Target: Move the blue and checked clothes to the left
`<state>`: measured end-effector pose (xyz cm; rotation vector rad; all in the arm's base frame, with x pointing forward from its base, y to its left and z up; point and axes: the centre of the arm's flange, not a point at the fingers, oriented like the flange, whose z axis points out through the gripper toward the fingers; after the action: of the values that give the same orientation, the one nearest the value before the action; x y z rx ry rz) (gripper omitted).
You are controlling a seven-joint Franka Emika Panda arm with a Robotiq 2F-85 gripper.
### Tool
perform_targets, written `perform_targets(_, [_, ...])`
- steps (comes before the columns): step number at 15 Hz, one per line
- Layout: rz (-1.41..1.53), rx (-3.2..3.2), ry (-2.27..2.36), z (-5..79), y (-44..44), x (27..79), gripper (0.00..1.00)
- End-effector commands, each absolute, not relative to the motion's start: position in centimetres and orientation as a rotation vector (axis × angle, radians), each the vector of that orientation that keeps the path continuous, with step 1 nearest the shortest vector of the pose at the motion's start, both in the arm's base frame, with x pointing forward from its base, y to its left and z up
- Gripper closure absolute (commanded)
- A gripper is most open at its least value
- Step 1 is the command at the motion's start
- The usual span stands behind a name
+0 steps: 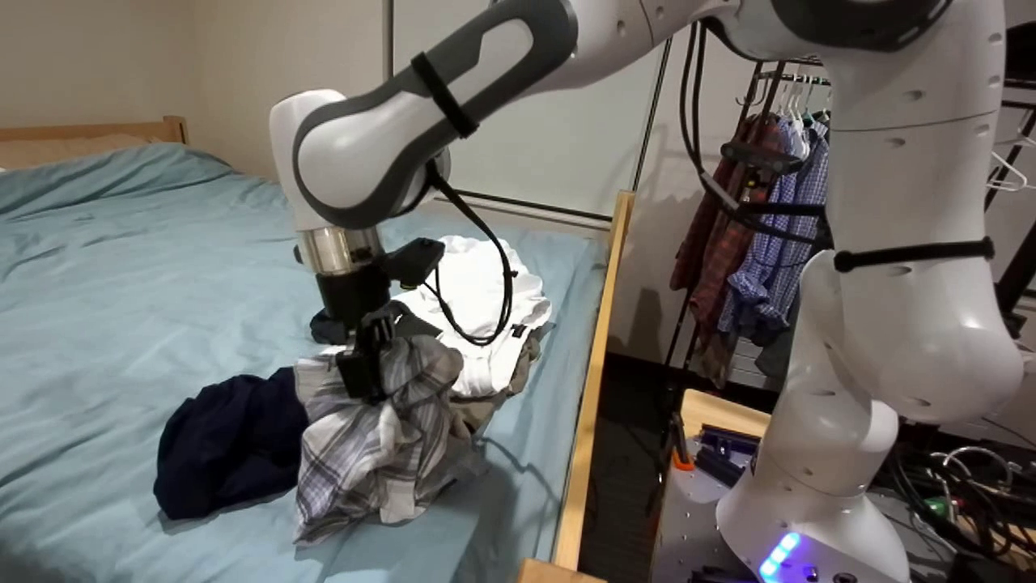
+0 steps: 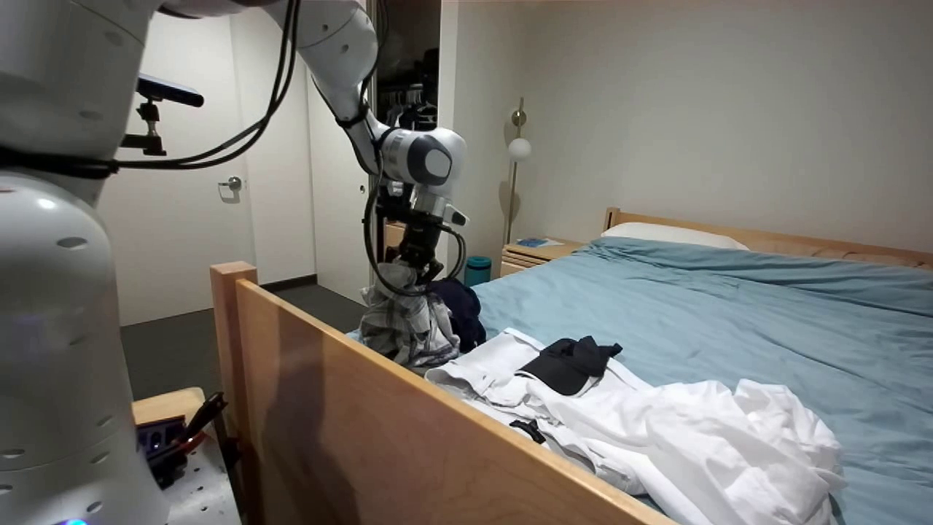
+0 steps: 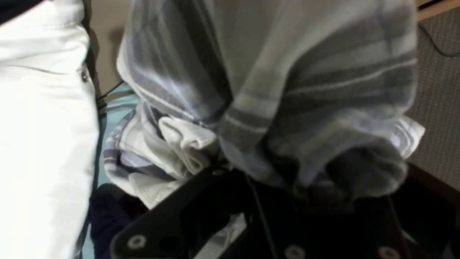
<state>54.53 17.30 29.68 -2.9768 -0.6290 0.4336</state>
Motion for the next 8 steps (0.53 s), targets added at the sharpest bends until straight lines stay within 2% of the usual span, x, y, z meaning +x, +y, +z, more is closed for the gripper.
perform_targets(1, [0.384,-3.003,-0.528,24.5,18.5,52.5,0.94])
perform_targets(7, [0.258,-3.005,-0.374,17.5,19.1,53.8,0.94])
perform_targets(8, [0.263,-2.995,-0.372,17.0,19.2,53.9,0.80])
